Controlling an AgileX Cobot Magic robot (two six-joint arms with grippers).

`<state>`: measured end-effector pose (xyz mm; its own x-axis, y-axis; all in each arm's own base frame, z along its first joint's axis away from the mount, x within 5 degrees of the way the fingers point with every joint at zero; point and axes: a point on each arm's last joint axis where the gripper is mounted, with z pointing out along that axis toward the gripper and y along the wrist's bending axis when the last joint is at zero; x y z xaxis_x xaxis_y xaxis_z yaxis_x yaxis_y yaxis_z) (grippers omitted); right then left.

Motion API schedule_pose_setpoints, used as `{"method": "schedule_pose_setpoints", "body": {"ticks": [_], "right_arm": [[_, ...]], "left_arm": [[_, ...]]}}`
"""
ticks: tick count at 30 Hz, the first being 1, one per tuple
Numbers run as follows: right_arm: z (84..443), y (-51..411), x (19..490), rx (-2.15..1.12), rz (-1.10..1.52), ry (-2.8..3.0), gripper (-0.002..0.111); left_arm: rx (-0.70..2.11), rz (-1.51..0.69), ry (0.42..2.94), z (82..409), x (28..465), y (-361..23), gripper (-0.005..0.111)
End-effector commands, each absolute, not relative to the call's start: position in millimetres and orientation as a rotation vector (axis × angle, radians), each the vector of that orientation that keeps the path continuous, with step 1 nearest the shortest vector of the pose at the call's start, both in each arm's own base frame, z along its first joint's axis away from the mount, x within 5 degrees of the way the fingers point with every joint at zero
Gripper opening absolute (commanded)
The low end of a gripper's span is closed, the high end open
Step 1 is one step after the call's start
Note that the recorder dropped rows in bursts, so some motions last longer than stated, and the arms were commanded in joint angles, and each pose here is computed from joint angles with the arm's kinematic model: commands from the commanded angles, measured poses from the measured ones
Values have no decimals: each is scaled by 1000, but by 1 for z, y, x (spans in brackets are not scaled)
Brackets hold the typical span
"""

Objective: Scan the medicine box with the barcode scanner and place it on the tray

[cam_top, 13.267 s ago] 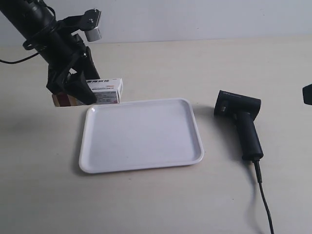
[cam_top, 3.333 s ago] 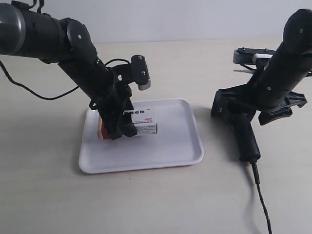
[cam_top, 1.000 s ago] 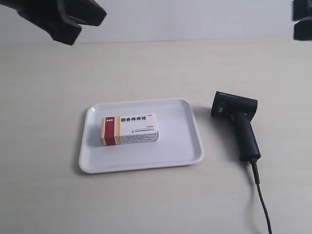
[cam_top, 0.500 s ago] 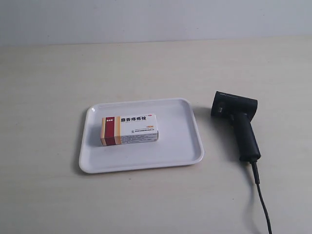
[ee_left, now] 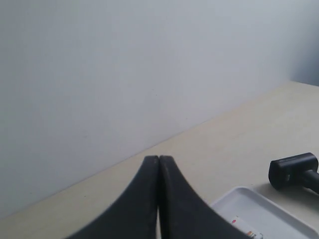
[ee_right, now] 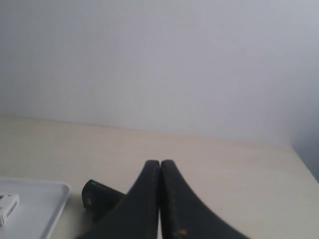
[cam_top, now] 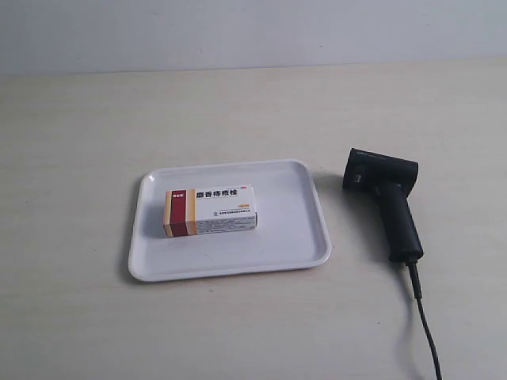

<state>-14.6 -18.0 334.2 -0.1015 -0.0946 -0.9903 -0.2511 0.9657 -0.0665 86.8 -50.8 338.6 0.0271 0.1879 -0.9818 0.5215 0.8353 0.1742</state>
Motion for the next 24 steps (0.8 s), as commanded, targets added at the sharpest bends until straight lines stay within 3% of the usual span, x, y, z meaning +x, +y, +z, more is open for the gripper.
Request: {"method": "schedule_pose_setpoints", "body": {"ticks": [1,7,24], "right_arm": [[329,-16,-14,-264,172,1715,0],[329,-13,-15,-202,261,1728,0],[329,-13,-15,-200,265,1729,0]], "left_arm": [[561,-295,1517,337,75,-46,0],[540,-350,1584,314,70,-46,0],[524,-347,1510,320,58,-40,0]]}}
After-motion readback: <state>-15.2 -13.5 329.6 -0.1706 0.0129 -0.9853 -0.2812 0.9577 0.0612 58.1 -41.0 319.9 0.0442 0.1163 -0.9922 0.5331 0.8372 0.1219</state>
